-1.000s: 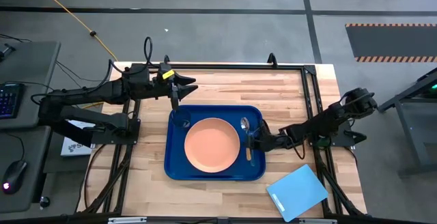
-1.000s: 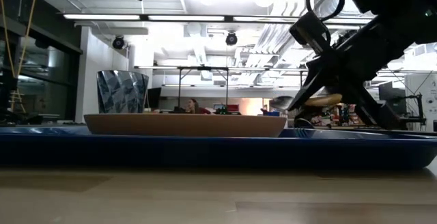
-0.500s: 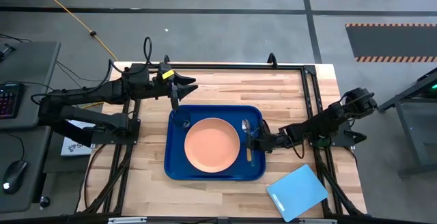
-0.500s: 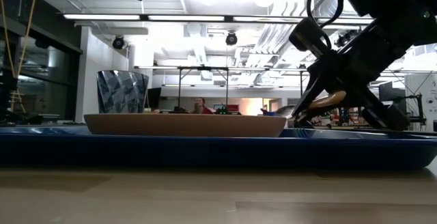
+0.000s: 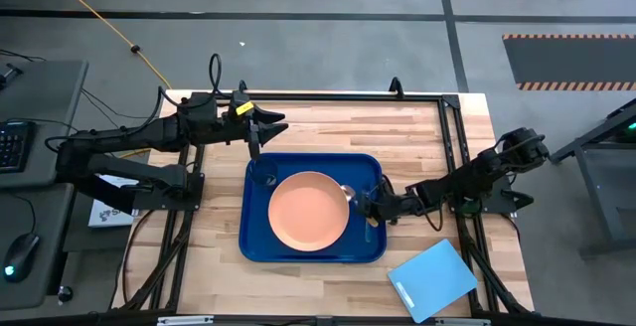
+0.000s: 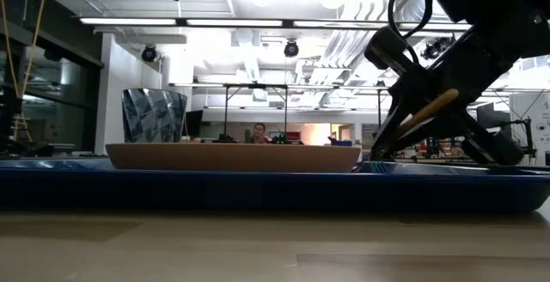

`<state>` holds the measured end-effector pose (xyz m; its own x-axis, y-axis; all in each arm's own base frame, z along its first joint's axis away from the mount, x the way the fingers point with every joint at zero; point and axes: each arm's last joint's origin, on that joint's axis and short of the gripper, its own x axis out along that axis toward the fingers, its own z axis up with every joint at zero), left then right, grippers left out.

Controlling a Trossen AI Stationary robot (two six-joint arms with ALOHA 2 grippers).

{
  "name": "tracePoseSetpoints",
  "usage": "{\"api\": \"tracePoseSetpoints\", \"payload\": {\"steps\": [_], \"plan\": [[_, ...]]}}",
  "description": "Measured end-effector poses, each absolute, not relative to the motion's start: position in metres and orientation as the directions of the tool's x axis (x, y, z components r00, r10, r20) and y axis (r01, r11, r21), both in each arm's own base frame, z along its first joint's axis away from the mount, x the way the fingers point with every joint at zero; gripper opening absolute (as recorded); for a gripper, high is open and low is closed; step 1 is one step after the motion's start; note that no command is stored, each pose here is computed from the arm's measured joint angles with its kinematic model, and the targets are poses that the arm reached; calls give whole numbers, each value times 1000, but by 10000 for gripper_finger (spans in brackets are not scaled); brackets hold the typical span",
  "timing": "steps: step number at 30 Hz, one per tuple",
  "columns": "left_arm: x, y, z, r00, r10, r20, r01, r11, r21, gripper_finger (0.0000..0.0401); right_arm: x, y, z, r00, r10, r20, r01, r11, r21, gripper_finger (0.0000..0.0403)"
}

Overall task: Pick and place plate/cup/fork/spoon on tray
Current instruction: Put the orange spoon on the blue serving tray to the left of the blue fork

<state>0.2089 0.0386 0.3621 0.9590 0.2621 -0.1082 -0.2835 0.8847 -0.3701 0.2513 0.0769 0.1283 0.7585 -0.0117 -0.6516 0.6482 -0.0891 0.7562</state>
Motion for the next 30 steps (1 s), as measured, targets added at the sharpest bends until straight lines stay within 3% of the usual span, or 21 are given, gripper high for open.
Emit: {"api": "tracePoseSetpoints", "payload": {"steps": [5,11,17,25,30], "plan": [[209,39,361,959,261,-115,-285,885,-369,164,247,77,124,714,24,-700,700,-77,710,54],[209,38,361,961,253,-115,-278,886,-370,164,249,78,129,733,59,-678,680,-56,731,110],[209,38,361,960,254,-116,-279,886,-370,164,246,81,132,710,172,-683,689,38,724,153],[209,38,361,960,254,-116,-279,886,-370,164,251,78,138,740,202,-642,653,13,757,158],[209,38,361,960,254,-116,-279,885,-372,164,259,71,144,685,193,-703,708,54,704,158]]}}
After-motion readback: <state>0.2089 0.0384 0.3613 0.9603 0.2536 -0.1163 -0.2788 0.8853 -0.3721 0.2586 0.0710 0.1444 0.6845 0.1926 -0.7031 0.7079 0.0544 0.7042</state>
